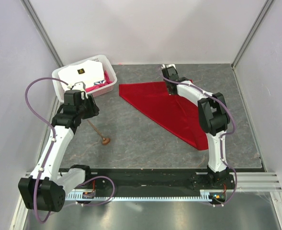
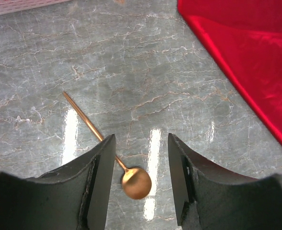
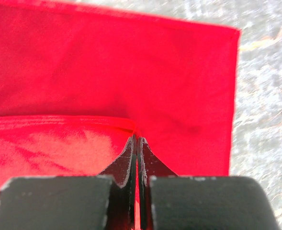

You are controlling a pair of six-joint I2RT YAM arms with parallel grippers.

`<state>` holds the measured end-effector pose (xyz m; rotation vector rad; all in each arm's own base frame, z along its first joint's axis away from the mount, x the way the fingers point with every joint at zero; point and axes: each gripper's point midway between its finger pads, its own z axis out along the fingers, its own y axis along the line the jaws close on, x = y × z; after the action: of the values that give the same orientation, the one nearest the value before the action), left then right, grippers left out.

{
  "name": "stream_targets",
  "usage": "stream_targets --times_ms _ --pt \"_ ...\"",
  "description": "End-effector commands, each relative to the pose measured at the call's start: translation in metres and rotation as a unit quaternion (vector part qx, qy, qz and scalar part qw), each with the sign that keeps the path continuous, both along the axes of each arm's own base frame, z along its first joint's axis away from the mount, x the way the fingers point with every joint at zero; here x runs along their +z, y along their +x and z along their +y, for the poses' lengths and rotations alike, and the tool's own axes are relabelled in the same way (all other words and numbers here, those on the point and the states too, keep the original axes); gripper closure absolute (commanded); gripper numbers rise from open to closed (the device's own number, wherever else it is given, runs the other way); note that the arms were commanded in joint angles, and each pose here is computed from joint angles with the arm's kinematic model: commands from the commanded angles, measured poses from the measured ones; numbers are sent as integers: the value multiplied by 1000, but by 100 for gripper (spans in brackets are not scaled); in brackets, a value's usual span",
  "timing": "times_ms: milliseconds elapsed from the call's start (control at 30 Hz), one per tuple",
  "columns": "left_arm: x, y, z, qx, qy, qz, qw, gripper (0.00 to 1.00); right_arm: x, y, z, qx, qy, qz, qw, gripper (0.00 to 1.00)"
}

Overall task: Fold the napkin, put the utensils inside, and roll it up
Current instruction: Fold the napkin

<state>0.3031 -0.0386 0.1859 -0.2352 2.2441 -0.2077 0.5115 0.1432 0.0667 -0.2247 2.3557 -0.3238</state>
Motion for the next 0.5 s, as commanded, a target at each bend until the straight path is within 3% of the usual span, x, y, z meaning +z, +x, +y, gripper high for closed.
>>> stream_targets --times_ms 0,167,467 --pt "5 9 6 -3 23 -18 1000 45 15 29 -11 -10 -1 -28 1000 100" --pt "3 10 6 -5 25 -15 1000 40 14 48 -25 -21 -2 -36 999 100" --pt "1 10 7 -3 28 -12 1000 20 9 71 -48 -44 1 -49 998 100"
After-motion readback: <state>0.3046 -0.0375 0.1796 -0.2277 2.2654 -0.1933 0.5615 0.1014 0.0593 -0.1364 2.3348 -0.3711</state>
